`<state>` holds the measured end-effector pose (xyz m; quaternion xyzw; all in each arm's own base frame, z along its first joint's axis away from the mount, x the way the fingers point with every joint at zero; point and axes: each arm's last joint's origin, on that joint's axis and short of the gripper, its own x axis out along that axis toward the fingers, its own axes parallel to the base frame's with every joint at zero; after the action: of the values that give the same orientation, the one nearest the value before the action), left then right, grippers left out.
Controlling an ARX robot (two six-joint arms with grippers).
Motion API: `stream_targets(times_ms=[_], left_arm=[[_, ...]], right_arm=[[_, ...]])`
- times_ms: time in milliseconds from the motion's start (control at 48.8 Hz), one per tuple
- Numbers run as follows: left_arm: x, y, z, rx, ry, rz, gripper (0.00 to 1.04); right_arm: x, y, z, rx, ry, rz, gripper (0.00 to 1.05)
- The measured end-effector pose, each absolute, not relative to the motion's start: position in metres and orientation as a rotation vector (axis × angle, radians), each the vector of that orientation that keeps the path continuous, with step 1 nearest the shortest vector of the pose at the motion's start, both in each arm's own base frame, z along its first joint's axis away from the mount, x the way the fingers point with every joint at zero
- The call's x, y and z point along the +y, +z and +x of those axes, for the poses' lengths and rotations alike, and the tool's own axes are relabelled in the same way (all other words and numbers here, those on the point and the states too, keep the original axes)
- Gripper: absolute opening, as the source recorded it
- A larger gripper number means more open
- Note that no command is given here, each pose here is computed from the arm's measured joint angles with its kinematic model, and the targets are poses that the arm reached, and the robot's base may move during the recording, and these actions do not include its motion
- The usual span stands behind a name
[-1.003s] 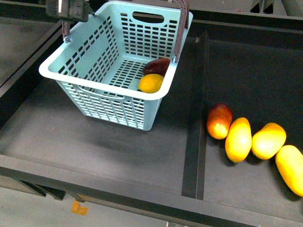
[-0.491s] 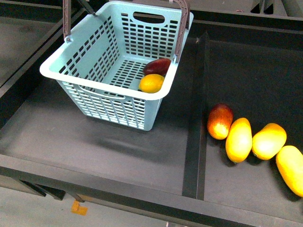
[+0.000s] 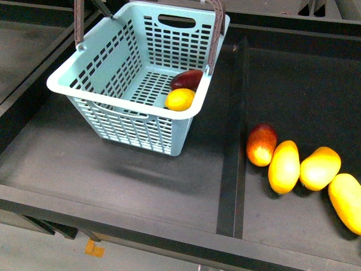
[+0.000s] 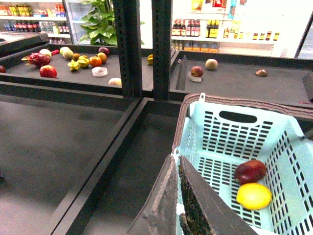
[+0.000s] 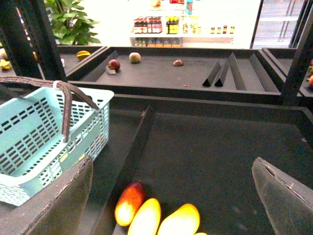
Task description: Pick lemon and mango into basket
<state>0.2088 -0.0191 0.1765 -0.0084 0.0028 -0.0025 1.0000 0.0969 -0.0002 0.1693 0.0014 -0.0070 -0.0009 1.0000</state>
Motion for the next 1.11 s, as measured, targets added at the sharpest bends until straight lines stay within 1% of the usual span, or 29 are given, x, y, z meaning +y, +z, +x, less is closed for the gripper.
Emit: stream_targets(times_ms=[164,246,532,1106], left_arm=[[-0.013,0.17,0.189,-0.006,-0.004,-0.015,0.03],[-0.004,0.161,0.177,0.021,-0.015,-0.013,0.03],[-0.001,0.164,0.148,0.009,-0.005,-0.012,0.03],[-0.001,0.171,0.122,-0.014,-0.004,-0.011,0.03]], right_arm=[[0.0,0.169,0.097,-0.014,-0.002,0.003,0.96],[0.0,0.169,0.097,-0.014,-0.002,0.003,0.96],[0.0,0.169,0.097,-0.014,-0.002,0.003,0.96],[0.0,0.169,0.097,-0.014,-0.002,0.003,0.96]])
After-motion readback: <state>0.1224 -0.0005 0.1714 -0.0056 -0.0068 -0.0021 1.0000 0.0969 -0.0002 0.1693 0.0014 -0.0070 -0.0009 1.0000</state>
